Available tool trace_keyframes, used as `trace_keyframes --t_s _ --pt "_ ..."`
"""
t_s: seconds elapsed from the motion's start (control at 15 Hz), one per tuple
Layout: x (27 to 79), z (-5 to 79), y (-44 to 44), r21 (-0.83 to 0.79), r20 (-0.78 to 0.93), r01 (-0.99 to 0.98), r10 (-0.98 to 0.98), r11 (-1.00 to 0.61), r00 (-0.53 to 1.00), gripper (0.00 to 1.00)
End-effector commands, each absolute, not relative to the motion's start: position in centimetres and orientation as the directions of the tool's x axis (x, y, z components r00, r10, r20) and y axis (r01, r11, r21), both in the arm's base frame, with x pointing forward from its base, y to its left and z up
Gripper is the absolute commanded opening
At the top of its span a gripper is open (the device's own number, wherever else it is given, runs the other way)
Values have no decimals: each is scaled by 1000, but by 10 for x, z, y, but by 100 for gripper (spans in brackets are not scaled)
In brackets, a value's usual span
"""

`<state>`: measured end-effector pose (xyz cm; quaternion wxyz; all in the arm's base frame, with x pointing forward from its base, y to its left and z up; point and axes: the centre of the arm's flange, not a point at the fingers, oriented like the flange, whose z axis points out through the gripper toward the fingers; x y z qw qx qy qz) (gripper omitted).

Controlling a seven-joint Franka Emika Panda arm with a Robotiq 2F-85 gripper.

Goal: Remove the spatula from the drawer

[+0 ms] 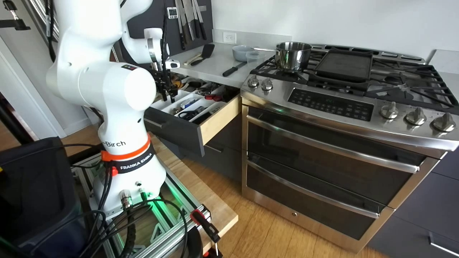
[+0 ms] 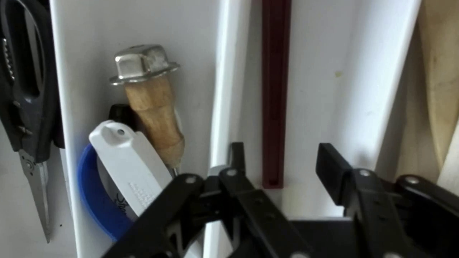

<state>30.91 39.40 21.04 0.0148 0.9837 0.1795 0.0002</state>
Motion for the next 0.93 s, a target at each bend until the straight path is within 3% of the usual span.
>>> trace_keyframes --t_s 0.0,0.87 --pt "307 191 402 38 26 352 353 -935 935 40" --pt "313 165 403 25 47 372 373 -928 927 40"
